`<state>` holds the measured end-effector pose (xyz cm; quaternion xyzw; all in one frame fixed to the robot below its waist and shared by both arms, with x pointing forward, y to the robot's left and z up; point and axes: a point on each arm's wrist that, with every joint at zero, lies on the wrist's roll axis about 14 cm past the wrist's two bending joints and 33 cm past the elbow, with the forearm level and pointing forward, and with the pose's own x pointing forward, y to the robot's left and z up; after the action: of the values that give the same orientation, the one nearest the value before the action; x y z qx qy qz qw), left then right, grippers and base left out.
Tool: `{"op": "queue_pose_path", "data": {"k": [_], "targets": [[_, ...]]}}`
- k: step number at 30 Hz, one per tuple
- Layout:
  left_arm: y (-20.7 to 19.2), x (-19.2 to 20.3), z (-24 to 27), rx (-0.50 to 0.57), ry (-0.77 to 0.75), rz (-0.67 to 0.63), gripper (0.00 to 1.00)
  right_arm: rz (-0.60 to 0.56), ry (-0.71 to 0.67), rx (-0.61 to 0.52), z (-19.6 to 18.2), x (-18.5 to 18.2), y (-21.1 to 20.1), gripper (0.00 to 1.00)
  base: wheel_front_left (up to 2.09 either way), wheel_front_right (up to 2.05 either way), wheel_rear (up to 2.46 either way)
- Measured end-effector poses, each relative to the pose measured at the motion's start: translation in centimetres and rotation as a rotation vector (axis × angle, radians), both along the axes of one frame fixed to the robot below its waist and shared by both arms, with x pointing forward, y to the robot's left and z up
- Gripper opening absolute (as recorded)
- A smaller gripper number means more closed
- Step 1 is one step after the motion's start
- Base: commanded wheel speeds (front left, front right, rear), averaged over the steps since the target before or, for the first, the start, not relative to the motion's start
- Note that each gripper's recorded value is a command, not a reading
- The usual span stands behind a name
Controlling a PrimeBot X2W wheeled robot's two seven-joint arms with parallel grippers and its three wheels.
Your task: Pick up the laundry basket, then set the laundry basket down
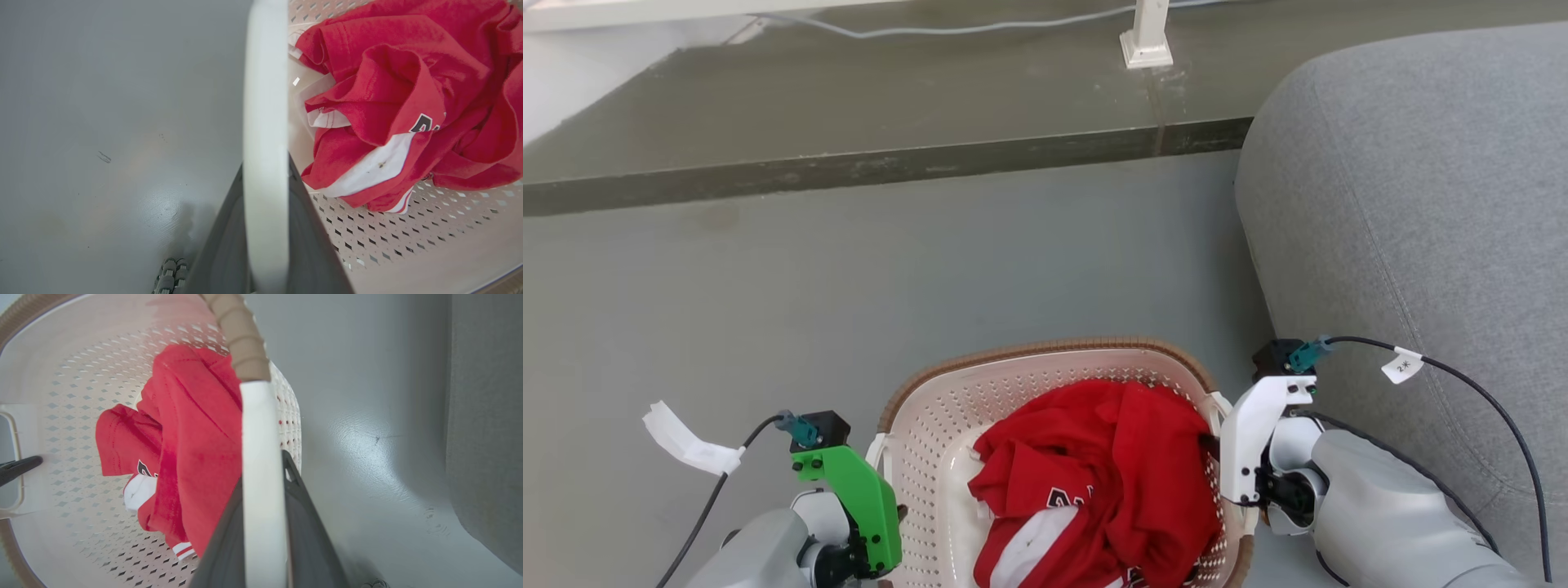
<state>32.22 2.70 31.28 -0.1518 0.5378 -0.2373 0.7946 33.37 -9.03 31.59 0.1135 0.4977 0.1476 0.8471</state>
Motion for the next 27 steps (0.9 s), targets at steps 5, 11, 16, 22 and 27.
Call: {"op": "queue_pose_path", "data": {"k": [5,11,16,22,27], "targets": [[0.1,-0.2,-0.7,0.006,0.023,-0.01,0.0,0.0,0.025,0.003,-0.6,-0.2,0.1,0.0,0.0,0.0,0.0],[0.0,0.3,-1.2,0.005,0.023,-0.018,0.0,0.0,0.029,0.001,-1.1,0.5,0.0,0.0,0.0,0.0,0.0],[0.0,2.7,-1.3,-0.011,-0.027,0.004,0.0,-0.008,-0.009,0.008,-1.2,2.5,0.1,0.0,0.0,0.0,0.0],[0.1,4.3,-2.5,-0.005,-0.05,0.003,0.0,-0.017,-0.004,0.014,-2.5,3.5,0.2,0.0,0.0,0.0,0.0],[0.2,5.5,-3.7,-0.008,-0.049,0.014,0.0,-0.026,-0.003,0.019,-3.6,4.7,0.2,0.0,0.0,0.0,0.0]]}}
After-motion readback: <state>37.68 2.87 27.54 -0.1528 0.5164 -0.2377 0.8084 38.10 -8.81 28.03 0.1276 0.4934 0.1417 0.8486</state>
